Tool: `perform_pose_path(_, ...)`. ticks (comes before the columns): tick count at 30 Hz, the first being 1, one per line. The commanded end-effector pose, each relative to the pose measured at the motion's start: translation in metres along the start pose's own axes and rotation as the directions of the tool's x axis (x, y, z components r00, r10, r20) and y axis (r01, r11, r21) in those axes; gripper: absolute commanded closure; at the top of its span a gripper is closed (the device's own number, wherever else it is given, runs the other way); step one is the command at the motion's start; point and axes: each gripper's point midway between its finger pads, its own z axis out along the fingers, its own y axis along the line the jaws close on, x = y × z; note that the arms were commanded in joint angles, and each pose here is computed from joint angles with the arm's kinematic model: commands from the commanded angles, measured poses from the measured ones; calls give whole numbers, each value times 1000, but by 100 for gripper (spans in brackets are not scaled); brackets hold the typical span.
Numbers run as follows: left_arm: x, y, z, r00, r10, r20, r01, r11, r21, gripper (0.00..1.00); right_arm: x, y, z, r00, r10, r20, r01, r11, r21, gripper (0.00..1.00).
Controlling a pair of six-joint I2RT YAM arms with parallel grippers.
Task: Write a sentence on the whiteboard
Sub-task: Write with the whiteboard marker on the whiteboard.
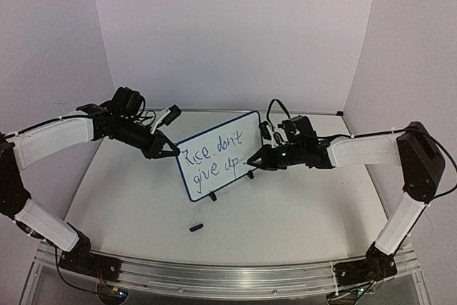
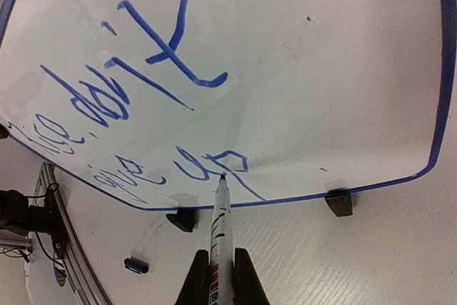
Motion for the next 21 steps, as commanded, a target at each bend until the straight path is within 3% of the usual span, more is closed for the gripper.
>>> perform_pose_path(1, 7, -3, 6, 999, -14, -41, 14, 1000, 12, 100, -19, 9, -26, 996, -37, 78, 35, 999, 24, 100)
perform_pose_path(10, 7, -3, 6, 999, -13, -40, 13, 1000, 12, 100, -24, -23, -36, 994, -44, 100, 24, 981, 193, 100)
perform_pose_path(21, 8, -2, 7, 999, -15, -44, 16, 1000, 12, 100, -21, -21, -20, 997, -47, 59, 37, 987, 157, 100)
